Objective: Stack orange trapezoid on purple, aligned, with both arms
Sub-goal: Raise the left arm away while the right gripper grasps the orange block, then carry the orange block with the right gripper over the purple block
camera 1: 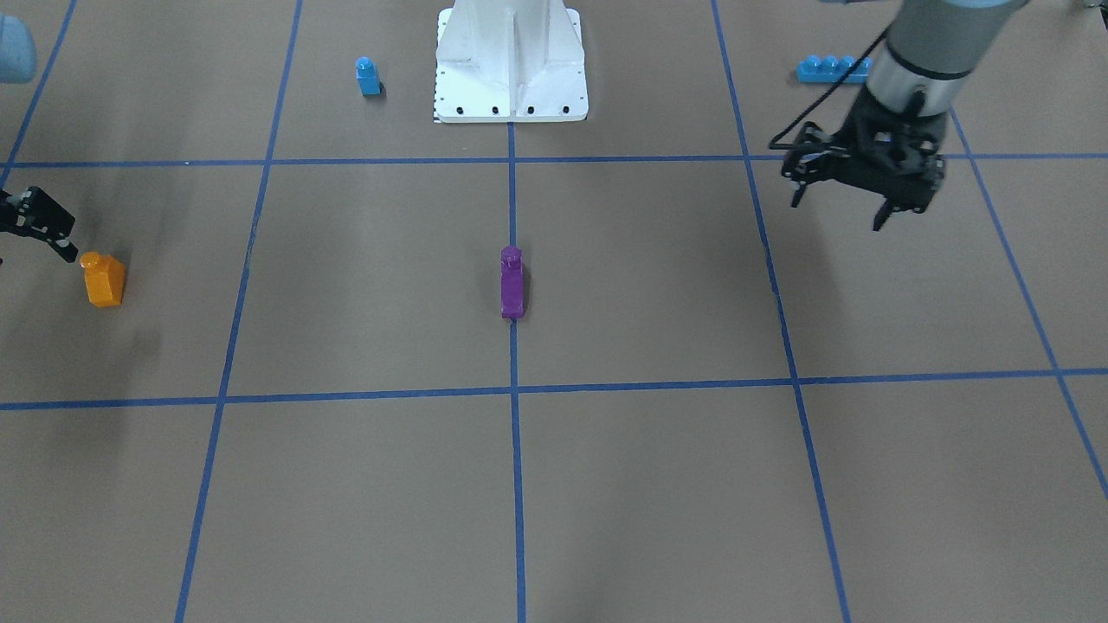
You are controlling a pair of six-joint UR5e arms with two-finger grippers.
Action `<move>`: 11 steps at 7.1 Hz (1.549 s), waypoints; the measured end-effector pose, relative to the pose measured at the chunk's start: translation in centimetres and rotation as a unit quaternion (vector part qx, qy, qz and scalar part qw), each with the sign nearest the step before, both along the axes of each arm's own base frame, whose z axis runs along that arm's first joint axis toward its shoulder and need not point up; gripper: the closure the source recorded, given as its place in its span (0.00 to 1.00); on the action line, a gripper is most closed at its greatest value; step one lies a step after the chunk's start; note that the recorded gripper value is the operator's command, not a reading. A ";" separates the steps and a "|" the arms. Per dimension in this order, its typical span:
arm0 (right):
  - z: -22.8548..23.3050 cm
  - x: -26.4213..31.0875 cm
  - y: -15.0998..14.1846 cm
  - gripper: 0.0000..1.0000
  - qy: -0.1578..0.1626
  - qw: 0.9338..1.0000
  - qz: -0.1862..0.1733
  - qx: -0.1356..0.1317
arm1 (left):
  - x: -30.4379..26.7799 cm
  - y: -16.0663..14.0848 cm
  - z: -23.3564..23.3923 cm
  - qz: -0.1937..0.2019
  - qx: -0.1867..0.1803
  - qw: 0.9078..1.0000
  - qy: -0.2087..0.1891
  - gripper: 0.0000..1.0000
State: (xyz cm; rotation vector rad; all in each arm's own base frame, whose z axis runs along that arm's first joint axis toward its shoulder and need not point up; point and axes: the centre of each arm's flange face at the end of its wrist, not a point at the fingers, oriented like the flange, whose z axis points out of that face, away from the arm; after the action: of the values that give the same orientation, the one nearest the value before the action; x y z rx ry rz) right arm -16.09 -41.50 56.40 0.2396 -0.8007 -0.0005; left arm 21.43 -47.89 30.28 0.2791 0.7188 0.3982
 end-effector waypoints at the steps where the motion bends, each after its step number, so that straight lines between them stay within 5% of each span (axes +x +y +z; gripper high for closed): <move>1: 1.7 -1.9 0.7 0.01 0.003 1.000 0.005 0.004 | -3.0 -0.6 1.6 0.008 0.008 1.000 -0.002 0.00; 2: 2.6 -3.3 1.4 0.04 0.003 1.000 0.002 0.008 | -4.3 -0.7 2.2 0.011 0.011 1.000 -0.002 0.00; 4: 3.5 -4.7 2.6 0.41 0.009 1.000 -0.010 0.009 | -4.8 -0.7 2.3 0.011 0.013 1.000 -0.001 0.00; 6: 4.0 -5.5 3.3 0.41 0.013 1.000 -0.020 0.006 | -4.8 -0.6 2.3 0.010 0.012 1.000 -0.001 0.00; 7: 4.1 -5.7 3.5 0.51 0.014 1.000 -0.023 0.006 | -4.8 -0.6 2.3 0.010 0.012 1.000 0.000 0.00; 8: 4.1 -5.8 3.6 0.91 0.015 1.000 -0.025 0.005 | -4.8 -0.6 2.2 0.010 0.012 1.000 0.000 0.00; 9: 4.1 -5.8 3.6 1.00 0.015 1.000 -0.027 0.004 | -4.8 -0.6 2.3 0.010 0.012 1.000 0.000 0.00; 11: 3.5 -6.1 3.6 1.00 0.011 0.999 -0.030 0.007 | -4.9 -0.6 2.4 0.009 0.010 1.000 -0.001 0.00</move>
State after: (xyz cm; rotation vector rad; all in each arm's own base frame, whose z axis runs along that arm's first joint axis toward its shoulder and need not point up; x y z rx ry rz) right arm -22.15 -37.95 59.94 0.2285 -0.7861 -0.0649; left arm 16.57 -48.49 32.66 0.2917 0.7163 0.4239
